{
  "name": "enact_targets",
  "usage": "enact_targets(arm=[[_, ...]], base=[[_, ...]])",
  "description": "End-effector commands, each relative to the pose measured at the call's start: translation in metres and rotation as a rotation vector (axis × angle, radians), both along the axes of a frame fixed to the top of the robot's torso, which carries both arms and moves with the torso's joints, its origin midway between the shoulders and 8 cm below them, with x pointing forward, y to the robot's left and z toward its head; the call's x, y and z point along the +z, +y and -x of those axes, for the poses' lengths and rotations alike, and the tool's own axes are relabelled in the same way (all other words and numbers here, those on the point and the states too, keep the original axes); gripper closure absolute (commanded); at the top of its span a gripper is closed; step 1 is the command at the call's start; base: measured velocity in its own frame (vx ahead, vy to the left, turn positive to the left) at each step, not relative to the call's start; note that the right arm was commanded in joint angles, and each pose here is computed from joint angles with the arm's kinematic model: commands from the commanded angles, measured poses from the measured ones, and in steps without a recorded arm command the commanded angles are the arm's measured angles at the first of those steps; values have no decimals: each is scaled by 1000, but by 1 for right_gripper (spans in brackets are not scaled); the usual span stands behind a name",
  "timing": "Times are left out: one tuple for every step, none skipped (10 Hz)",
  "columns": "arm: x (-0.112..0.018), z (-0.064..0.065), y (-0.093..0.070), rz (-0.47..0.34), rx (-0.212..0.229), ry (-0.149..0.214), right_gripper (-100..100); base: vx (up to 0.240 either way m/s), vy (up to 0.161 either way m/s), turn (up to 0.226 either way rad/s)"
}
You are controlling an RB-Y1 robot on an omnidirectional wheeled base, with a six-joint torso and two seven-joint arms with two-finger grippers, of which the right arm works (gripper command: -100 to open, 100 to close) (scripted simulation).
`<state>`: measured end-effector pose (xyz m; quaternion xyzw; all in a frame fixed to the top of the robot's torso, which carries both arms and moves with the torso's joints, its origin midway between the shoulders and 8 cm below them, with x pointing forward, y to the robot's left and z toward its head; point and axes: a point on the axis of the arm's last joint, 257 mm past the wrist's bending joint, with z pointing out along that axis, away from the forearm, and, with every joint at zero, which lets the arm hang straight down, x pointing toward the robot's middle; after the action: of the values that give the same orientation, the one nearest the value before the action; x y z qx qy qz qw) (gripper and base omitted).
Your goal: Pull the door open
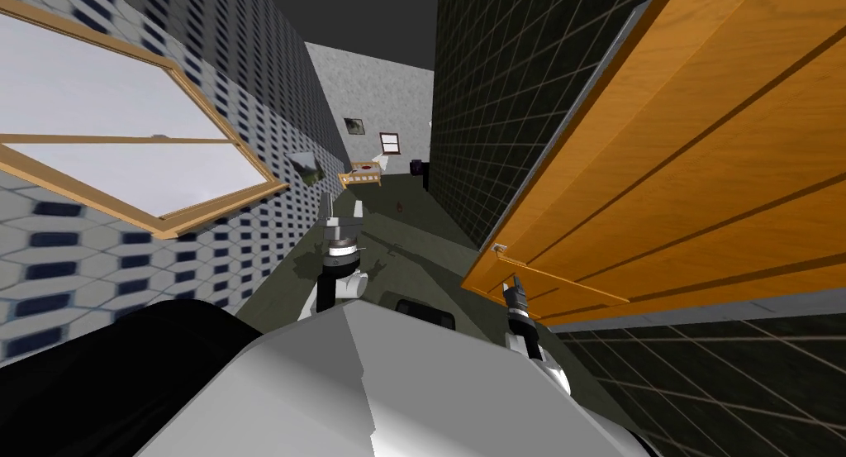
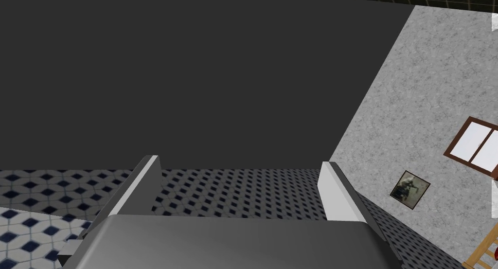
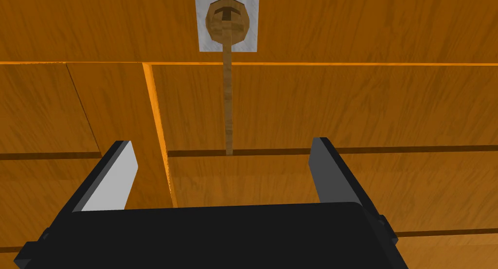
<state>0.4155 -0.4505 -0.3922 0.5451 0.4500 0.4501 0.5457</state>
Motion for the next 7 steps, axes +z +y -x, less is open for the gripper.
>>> enact_targets(arm=[[0,0,0,1,1,1,-100],[0,0,1,2,1,1,-100],[0,0,1,2,2,2,-100],[-1,0,1,3,2,2,-100],[-1,0,1,3,3,3,-100],[-1,0,1,4,4,3,-100],[-1,0,2,5,4,4,-100]], base=[[-170,37,13],[-210,57,-9],[-188,39,-5],[-223,60,5],[-245,52,-3],[-241,38,-1],[-224,33,0]])
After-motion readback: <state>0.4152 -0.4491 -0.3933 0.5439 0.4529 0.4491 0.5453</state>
